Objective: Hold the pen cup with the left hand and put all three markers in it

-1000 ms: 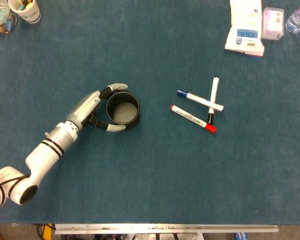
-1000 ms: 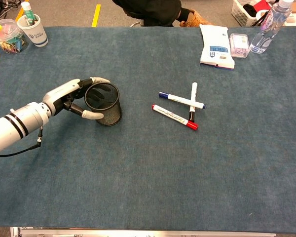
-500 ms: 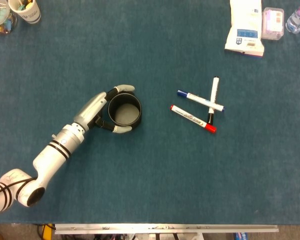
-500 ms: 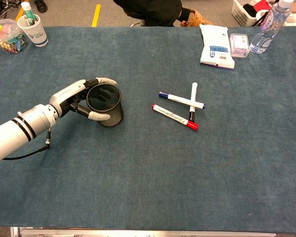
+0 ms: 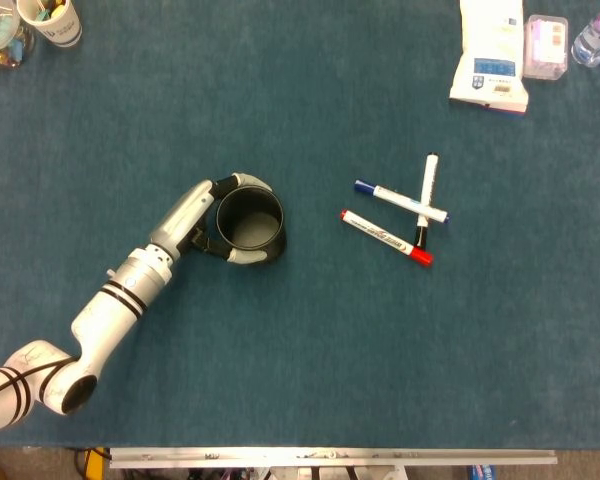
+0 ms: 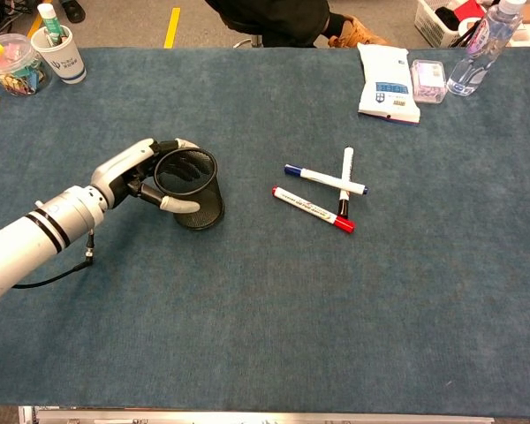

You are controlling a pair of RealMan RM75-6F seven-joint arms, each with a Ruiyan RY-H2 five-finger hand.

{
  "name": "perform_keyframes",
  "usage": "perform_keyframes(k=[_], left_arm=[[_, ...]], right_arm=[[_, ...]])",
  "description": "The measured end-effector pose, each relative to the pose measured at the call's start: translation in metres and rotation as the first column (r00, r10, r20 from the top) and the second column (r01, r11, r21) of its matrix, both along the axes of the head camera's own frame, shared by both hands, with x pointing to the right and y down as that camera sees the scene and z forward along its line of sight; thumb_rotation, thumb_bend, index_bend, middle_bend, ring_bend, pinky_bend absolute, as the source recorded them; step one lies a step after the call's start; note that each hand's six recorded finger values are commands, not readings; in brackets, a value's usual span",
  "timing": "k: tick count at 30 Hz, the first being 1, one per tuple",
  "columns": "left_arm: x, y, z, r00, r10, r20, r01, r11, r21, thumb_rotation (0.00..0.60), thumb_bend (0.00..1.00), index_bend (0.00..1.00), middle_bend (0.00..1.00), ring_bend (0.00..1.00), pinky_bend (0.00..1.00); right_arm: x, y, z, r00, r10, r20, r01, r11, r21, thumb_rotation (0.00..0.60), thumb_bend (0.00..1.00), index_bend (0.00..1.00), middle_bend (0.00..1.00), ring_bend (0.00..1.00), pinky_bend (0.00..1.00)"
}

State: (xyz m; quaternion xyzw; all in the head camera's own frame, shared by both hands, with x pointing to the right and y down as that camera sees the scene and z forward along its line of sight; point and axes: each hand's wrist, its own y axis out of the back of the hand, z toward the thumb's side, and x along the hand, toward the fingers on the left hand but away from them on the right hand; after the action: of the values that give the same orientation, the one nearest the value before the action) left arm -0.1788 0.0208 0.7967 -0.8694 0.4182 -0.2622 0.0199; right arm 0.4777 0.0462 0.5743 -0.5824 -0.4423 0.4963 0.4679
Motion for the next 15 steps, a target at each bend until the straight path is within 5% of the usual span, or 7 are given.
perform_keyframes(k=[6,15], left_arm=[[-0.001,-0.003,-0.006,1.0,0.004,-0.005,-0.004,1.0,0.009,0.6,0.02,0.34,0.42,0.34,0.29],[-0.006,-0.009,-0.035,0.997,0.071,0.029,-0.074,0.992,0.105,0.6,0.02,0.34,0.42,0.35,0.29]], right_arm=[[-0.013,-0.004,0.004,0.999,-0.026,0.036,0.027,0.999,-0.025,0.6,0.01,0.21,0.24,0.1,0.15],[-0.058,-0.019,0.021,0.984,-0.128,0.125,0.144,0.981,-0.129,0.6,0.12,0.35,0.25,0.11,0.17]])
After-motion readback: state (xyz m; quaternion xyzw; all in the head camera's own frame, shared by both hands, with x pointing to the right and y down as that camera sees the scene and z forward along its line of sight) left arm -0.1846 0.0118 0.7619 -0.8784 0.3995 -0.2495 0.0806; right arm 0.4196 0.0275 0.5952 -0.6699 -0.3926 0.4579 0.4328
